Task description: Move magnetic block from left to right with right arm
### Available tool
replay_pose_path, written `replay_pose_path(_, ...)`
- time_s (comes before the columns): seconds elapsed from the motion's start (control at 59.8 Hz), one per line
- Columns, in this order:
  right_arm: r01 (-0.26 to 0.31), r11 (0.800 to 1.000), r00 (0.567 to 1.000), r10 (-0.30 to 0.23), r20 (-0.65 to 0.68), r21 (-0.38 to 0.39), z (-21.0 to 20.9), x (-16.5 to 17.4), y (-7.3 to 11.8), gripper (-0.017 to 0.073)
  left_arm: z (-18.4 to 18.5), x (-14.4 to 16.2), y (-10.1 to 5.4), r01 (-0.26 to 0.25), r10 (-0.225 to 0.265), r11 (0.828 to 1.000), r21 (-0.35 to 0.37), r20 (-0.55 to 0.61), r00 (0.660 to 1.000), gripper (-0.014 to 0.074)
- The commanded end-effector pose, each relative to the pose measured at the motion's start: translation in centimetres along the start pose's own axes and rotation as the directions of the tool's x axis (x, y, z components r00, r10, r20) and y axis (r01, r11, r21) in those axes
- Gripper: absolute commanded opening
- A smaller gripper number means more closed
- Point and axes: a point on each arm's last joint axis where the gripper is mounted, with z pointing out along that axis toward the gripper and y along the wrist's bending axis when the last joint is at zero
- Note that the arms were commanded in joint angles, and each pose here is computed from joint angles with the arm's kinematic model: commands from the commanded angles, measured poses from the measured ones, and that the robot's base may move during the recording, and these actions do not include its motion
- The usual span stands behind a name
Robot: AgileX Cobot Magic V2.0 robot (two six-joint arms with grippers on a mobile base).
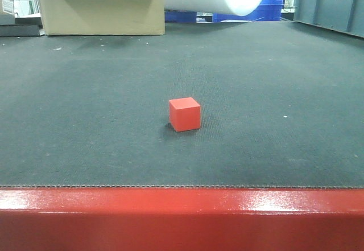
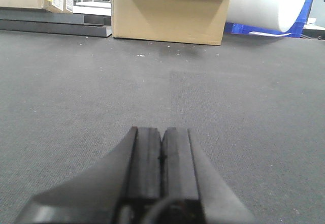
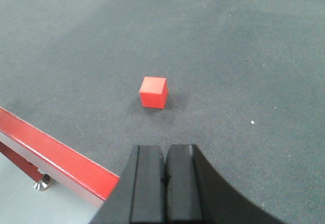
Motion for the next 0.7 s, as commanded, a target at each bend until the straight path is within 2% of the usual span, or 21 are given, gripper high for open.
replay_pose_path(0.0, 0.024, 1.0, 0.991, -0.023, 0.132, -0.01, -0.6, -1.8, 0.1, 0.0083, -0.1, -0.6, 0.0, 0.004, -0.005, 1.0, 0.006, 0.093, 0.996, -0.0116)
replay_pose_path(0.117, 0.046, 0.997, 0.983, -0.057, 0.176, 0.068, -1.3, -1.8, -0.9, 0.0083, -0.1, -0.6, 0.0, 0.004, -0.005, 1.0, 0.006, 0.093, 0.996, -0.0115)
replay_pose_path(0.267, 0.025, 0.98, 0.951, -0.085, 0.298, 0.199, -2.8, -0.5, -2.5, 0.0083, -0.1, -0.6, 0.0, 0.004, -0.005, 1.0, 0.006, 0.093, 0.996, -0.0116)
replay_pose_path(0.334, -0.004, 0.966, 0.932, -0.089, 0.35, 0.258, -3.4, 0.6, -3.1, 0.0083, -0.1, -0.6, 0.0, 0.004, -0.005, 1.0, 0.006, 0.093, 0.996, -0.0116)
replay_pose_path(0.451, -0.052, 0.931, 0.912, -0.103, 0.396, 0.361, -4.1, 3.4, -4.1, 0.0083, -0.1, -0.6, 0.0, 0.004, -0.005, 1.0, 0.006, 0.093, 0.996, -0.0116)
replay_pose_path(0.685, -0.12, 0.871, 0.888, -0.121, 0.445, 0.476, -4.2, 8.2, -5.1, 0.0083, -0.1, -0.6, 0.0, 0.004, -0.005, 1.0, 0.006, 0.093, 0.996, -0.0116)
